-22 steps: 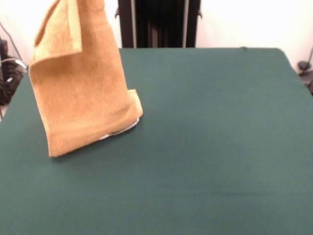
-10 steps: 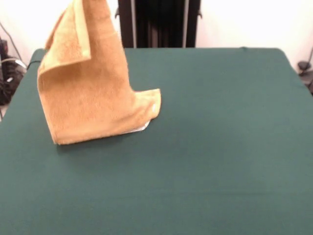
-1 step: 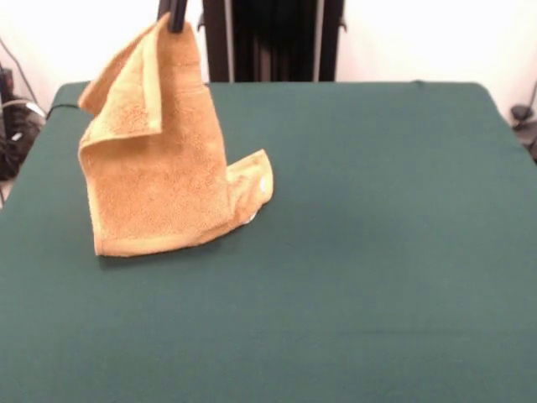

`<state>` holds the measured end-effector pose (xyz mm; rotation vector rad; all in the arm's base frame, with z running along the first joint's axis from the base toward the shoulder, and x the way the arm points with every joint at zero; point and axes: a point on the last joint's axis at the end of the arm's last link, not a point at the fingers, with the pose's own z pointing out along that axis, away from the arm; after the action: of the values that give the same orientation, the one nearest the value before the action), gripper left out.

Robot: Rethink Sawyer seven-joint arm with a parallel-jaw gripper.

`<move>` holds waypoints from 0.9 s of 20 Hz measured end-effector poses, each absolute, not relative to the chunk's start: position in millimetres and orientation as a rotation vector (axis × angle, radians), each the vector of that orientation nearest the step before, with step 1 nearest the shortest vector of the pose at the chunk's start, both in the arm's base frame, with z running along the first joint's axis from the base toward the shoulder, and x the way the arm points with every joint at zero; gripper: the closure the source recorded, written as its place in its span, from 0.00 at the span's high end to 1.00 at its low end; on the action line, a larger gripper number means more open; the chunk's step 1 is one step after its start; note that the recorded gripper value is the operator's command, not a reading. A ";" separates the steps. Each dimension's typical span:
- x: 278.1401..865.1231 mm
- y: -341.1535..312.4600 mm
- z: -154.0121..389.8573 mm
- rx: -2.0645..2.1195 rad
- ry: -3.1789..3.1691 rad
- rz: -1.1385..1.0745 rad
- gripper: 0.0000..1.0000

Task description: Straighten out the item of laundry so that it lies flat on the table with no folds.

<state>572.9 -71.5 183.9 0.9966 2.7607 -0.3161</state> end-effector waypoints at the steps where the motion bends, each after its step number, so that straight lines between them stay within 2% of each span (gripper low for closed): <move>1: 568.5 -70.0 180.9 1.002 2.768 -0.314 0.00; 18: 581.1 30.0 126.2 1.055 2.815 -0.326 0.00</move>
<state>581.1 30.0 126.2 1.0553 2.8155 -0.3257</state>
